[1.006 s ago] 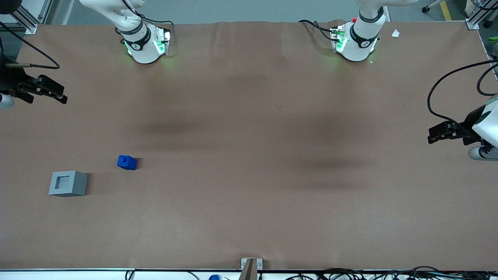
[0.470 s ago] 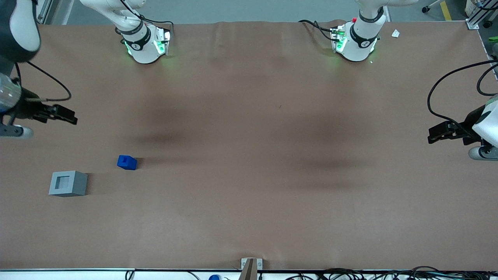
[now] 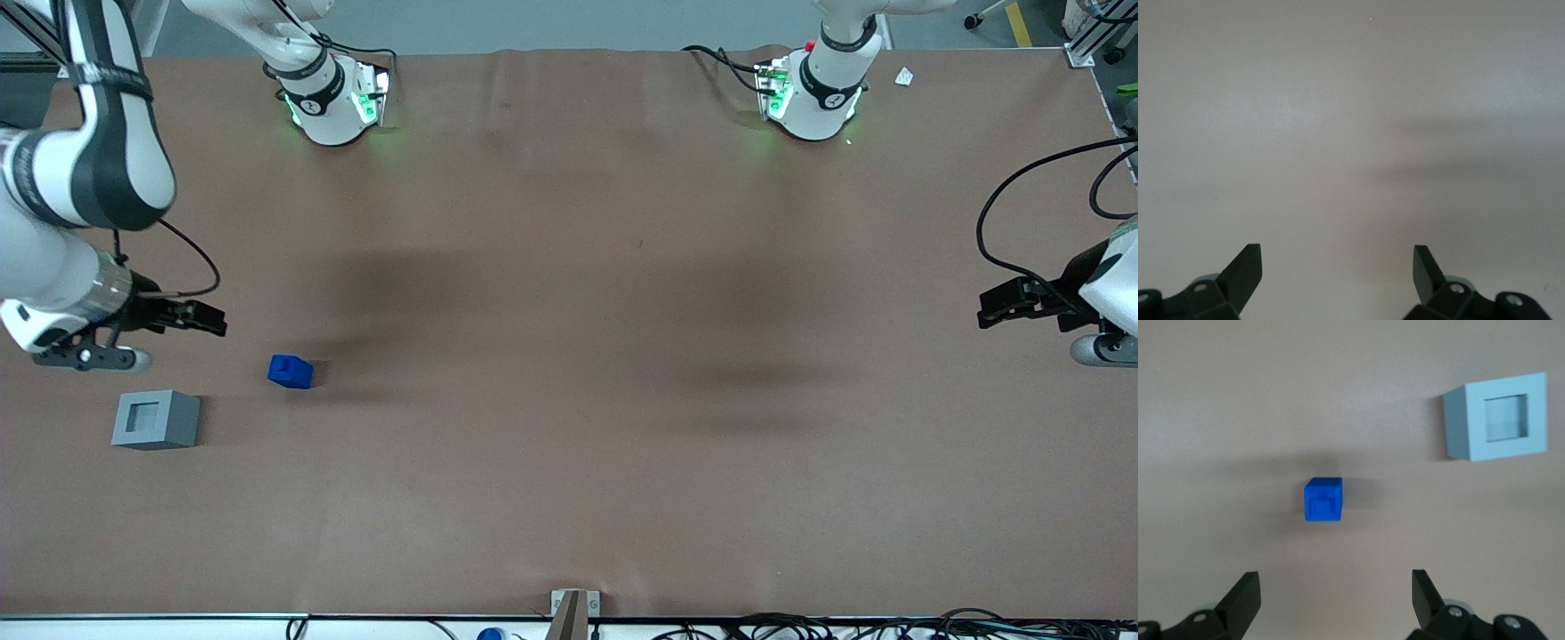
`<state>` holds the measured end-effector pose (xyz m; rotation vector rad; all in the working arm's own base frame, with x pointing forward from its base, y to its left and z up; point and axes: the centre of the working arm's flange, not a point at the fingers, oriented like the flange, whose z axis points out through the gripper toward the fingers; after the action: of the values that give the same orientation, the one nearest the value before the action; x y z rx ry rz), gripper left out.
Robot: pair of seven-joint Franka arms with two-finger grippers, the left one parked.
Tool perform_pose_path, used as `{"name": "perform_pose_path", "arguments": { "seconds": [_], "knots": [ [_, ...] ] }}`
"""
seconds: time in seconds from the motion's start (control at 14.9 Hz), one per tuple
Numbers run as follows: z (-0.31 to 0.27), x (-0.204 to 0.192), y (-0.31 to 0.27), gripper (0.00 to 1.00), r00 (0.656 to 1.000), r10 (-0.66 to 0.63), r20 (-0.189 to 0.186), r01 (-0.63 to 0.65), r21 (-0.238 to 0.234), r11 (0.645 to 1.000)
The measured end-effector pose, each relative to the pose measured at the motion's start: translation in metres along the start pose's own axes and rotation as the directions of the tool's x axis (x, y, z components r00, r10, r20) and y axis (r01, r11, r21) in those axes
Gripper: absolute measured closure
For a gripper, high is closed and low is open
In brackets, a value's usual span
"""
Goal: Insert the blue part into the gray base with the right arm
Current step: 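Lower the right gripper around the blue block and close on it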
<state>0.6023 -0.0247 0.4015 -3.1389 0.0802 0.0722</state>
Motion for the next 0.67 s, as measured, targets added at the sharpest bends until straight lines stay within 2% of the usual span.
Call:
{"name": "perform_pose_path", "arguments": {
  "seconds": [0.4, 0.67],
  "knots": [
    [0.087, 0.010, -0.017, 0.04, 1.000, -0.026, -0.016, 0.026, -0.004, 1.000],
    [0.122, 0.012, -0.025, 0.06, 0.999, -0.039, -0.015, 0.039, -0.006, 0.999]
  ]
}}
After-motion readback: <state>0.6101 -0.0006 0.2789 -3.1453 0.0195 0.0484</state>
